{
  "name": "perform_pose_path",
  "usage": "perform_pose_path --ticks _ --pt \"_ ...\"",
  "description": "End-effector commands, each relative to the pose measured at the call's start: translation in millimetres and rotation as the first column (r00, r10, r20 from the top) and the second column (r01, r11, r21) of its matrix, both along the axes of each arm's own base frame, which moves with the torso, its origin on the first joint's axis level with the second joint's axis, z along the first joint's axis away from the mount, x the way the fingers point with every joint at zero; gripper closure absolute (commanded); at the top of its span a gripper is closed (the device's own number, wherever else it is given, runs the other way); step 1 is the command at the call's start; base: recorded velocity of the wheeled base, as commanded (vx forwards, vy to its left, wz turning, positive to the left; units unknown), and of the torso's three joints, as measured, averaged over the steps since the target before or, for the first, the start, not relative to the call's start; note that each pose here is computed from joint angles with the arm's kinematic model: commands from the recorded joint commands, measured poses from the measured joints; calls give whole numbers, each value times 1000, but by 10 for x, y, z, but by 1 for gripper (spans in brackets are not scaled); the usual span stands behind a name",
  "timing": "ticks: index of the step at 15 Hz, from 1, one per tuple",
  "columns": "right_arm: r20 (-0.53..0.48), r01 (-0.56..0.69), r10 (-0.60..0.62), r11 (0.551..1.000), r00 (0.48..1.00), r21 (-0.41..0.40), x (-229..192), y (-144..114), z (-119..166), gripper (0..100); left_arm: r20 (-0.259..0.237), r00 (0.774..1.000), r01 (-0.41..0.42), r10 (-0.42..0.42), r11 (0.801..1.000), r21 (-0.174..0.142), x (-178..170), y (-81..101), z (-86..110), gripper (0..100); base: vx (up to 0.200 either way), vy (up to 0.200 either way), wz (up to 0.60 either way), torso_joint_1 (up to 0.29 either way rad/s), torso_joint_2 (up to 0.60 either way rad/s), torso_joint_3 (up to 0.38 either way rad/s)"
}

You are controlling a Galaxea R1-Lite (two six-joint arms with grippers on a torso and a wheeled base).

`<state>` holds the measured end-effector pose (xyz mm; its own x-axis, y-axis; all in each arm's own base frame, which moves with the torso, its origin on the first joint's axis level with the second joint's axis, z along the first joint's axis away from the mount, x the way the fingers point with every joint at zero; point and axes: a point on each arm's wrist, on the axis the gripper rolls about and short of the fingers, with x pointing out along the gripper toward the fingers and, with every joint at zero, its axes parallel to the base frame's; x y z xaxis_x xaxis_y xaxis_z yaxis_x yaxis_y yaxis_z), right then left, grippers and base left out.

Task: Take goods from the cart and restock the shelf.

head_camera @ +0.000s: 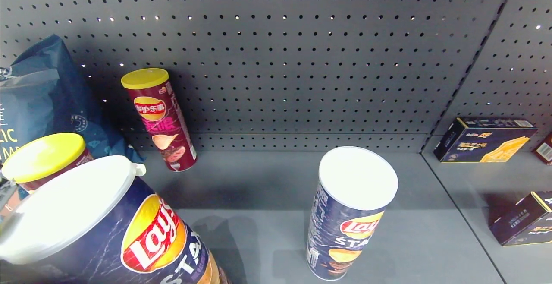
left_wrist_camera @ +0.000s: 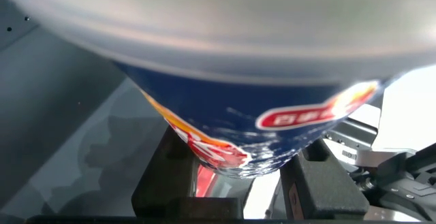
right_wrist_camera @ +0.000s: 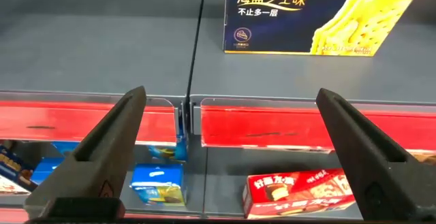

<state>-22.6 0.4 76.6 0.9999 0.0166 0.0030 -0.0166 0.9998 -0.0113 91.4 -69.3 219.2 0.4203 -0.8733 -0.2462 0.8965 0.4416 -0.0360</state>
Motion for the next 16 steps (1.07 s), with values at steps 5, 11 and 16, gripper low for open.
perform_pose_path --ticks 5,11,16 --pt "-3 0 0 1000 1000 1 3 0 -3 0 25 999 32 -31 999 -22 -26 -9 102 100 0 0 0 0 0 0" --pt "-3 0 0 1000 1000 1 3 0 -3 0 67 997 41 -39 999 -25 29 -136 352 100 0 0 0 0 0 0" --pt "-3 0 0 1000 1000 1 3 0 -3 0 85 995 54 -54 999 10 204 -332 486 100 0 0 0 0 0 0"
